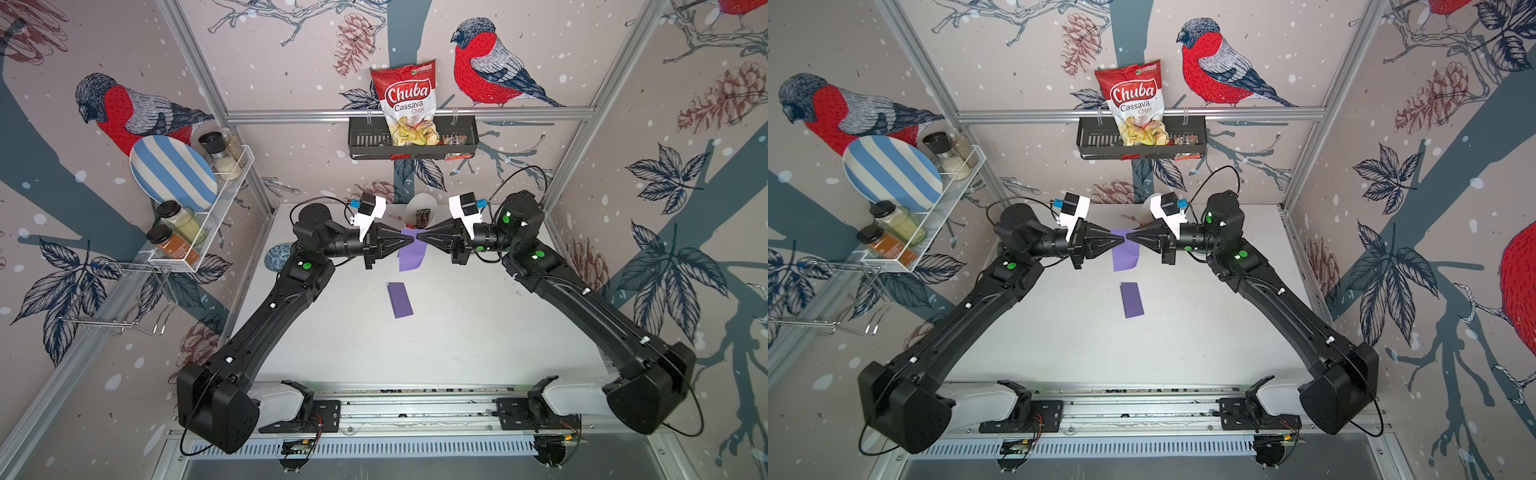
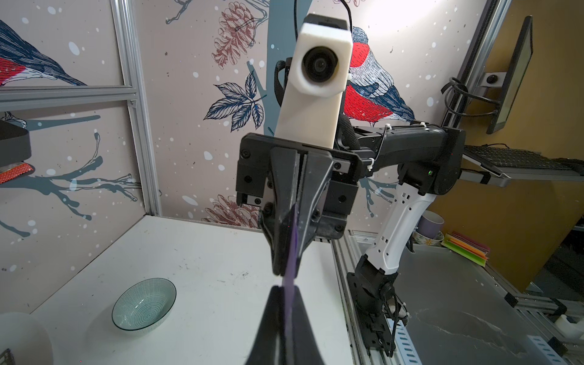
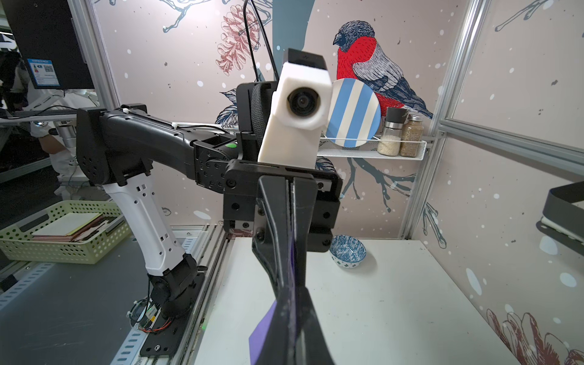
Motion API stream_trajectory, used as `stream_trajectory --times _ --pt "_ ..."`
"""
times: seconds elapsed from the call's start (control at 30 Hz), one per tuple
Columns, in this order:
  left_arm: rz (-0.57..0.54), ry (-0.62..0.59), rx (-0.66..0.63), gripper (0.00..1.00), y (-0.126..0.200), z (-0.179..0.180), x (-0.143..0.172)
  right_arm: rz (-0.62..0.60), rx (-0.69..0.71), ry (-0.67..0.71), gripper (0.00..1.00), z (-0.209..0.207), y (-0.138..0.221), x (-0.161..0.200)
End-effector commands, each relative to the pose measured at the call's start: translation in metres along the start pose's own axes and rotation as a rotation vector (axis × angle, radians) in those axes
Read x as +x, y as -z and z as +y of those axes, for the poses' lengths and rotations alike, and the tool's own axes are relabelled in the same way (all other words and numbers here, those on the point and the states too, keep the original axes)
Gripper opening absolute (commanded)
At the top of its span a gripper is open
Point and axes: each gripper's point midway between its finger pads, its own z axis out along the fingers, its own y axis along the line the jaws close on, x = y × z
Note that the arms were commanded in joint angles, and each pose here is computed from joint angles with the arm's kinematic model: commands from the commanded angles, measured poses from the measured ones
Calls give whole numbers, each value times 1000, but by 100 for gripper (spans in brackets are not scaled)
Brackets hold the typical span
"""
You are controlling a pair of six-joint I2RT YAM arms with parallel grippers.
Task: Fold the square paper along the opposite sides
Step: Smooth out the paper.
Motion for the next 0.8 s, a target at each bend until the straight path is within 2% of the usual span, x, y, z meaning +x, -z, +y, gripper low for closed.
stream_trajectory --times 0.0,0.03,0.1,0.17,0.23,0.53,0.57,0.6,0.63,0.67,0.77 --pt "-3 -20 -1 0 1 -1 -2 -12 6 31 0 2 2 -5" --pt "-3 -21 0 0 1 -2 -2 -14 12 33 2 2 3 -5" --pt "-4 -22 2 0 1 -2 -3 -14 14 36 22 3 4 -3" --pt "-6 -22 4 0 1 -3 -4 -13 10 33 29 4 4 -1" --pt "-9 -30 6 0 1 -5 -6 -12 -1 23 30 4 2 1" --pt "-14 -34 6 0 2 -6 -9 -8 -35 3 26 7 -1 6" --pt "-15 -35 5 0 2 -6 -9 -8 -39 2 22 8 -2 6" --pt "-17 -39 4 0 2 -6 -10 -7 -41 2 16 8 -2 6" --pt "-17 -40 2 0 2 -6 -10 -7 -43 0 5 9 -1 7" --pt "-19 -44 0 0 3 -6 -11 -7 -44 0 0 9 -1 7" --pt "-18 -52 -13 0 3 -4 -13 -6 -56 1 0 13 -1 8"
